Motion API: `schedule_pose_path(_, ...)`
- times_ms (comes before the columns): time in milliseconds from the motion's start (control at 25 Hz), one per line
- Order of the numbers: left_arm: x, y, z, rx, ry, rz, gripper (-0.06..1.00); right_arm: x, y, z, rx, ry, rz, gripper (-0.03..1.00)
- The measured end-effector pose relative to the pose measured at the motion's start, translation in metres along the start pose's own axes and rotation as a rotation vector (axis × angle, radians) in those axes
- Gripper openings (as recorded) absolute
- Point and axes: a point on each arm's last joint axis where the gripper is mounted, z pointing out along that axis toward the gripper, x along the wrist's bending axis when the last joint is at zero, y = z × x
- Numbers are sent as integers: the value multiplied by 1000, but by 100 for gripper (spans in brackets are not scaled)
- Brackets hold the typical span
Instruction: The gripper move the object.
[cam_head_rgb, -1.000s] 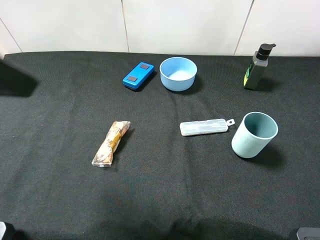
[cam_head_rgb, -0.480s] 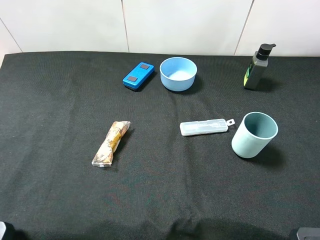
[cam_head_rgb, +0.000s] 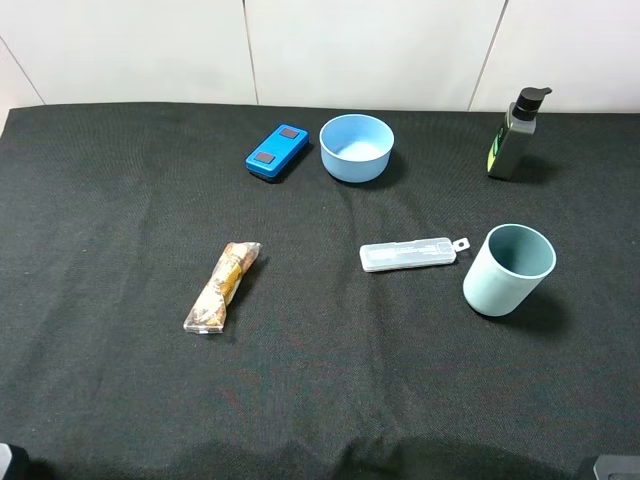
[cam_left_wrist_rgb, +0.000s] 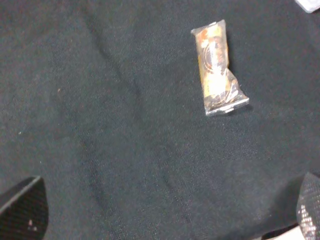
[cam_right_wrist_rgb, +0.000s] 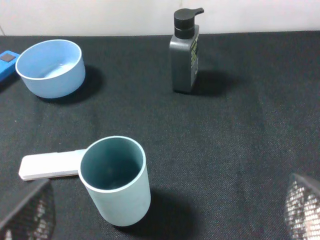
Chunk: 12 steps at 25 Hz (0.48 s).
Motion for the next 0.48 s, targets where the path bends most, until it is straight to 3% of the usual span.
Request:
schedule_pose_path(240,-7,-16,13,-107,34,25,99,0,0,0,0,0,0,69)
schedule_pose_path(480,-11,-27,20,-153,94,-21,99,0,0,0,0,0,0,69)
